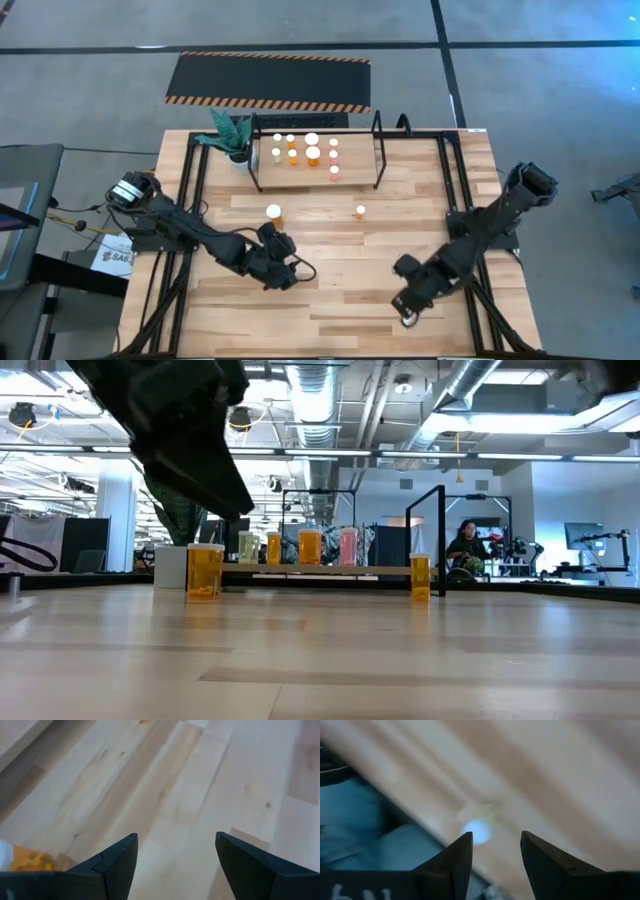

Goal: Pick and place medicine bottles onto shelf by color
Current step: Put the yellow pill bottle on the shelf aligned with the other yellow pill bottle

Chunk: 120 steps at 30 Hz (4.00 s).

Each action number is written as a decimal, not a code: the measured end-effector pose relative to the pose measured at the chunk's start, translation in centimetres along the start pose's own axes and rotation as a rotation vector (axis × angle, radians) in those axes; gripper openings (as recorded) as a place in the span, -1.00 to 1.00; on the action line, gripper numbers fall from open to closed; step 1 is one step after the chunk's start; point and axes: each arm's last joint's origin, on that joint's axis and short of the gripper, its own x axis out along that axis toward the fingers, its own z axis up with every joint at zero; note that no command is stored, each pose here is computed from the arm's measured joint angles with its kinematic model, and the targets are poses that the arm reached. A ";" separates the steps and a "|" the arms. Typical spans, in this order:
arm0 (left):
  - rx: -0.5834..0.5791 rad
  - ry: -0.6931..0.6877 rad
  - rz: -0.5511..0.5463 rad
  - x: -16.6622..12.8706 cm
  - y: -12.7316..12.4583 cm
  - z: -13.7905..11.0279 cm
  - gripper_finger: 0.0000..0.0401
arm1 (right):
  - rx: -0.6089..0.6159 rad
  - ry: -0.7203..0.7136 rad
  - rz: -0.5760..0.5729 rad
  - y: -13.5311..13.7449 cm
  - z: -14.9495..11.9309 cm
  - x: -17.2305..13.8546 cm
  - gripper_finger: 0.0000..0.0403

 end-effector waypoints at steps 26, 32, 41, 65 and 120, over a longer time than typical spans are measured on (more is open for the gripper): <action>-0.024 -0.037 -0.052 -2.2 -2.3 -2.1 0.27 | 0.090 0.022 0.039 2.1 -2.7 4.2 0.14; -0.029 -0.040 -0.058 -2.2 -2.3 -2.1 0.27 | 0.059 0.025 0.012 2.2 -2.8 5.2 0.14; -0.032 -0.038 -0.064 -2.2 -2.4 -2.1 0.27 | 0.050 0.008 0.012 2.3 -2.8 5.4 0.14; -0.037 -0.039 -0.066 -2.2 -2.4 -2.0 0.27 | 0.013 -0.044 0.016 2.2 -3.3 5.4 -0.02; -0.057 -0.019 -0.086 -2.2 -2.4 -2.1 0.27 | -0.301 -0.013 -0.057 1.8 -4.1 8.4 -0.24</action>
